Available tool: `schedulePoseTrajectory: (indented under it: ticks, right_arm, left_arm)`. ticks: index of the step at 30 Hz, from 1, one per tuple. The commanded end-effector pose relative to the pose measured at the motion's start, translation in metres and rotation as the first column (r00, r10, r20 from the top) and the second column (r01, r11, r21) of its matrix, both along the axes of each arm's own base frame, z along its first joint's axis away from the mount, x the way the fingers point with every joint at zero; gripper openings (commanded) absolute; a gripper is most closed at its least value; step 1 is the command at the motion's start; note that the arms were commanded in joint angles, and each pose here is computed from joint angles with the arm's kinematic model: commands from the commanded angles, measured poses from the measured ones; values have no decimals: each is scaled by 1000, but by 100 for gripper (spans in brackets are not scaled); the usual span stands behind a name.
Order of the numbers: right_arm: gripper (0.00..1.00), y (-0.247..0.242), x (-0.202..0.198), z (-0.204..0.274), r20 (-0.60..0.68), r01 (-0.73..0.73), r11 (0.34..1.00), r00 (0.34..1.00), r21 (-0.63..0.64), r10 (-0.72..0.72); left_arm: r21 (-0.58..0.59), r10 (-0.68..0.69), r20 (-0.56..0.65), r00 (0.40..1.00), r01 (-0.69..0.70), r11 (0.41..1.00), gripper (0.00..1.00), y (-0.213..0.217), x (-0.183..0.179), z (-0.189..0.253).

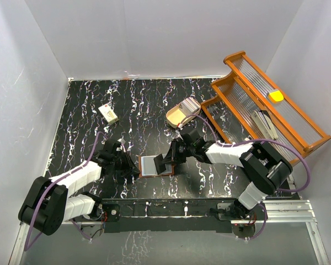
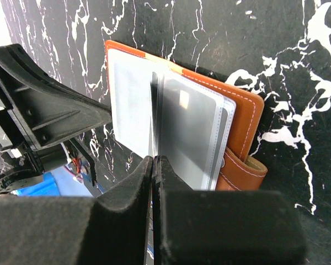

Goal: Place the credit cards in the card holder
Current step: Insert the credit card into the card holder.

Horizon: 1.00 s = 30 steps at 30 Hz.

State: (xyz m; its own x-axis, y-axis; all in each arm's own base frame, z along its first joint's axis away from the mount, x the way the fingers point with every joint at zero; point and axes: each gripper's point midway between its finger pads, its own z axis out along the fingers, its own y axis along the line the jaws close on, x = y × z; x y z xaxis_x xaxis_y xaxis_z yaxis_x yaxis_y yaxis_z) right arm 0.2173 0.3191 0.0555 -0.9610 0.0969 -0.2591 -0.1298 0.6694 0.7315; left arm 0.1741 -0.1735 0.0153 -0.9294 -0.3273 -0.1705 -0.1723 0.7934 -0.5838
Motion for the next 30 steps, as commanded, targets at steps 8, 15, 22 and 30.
schedulePoseTrajectory:
  ticks: [8,15,22,30]
  right_arm:
    - [0,-1,10,10,42,22,999,999,43,-23]
    - [0,-1,9,4,25,13,999,1000,46,-14]
    - [0,5,6,-2,-7,-18,997,1000,69,19]
    - [0,7,10,-5,-9,-14,997,1000,70,14]
  left_arm:
    - [13,2,-28,1000,-1,1000,3,4,-9,-7]
    - [8,-2,-27,1000,2,1000,3,3,-8,-6]
    - [6,-5,-35,999,5,1000,3,2,-8,-7]
    - [6,-9,-36,999,9,1000,3,1,-7,-7]
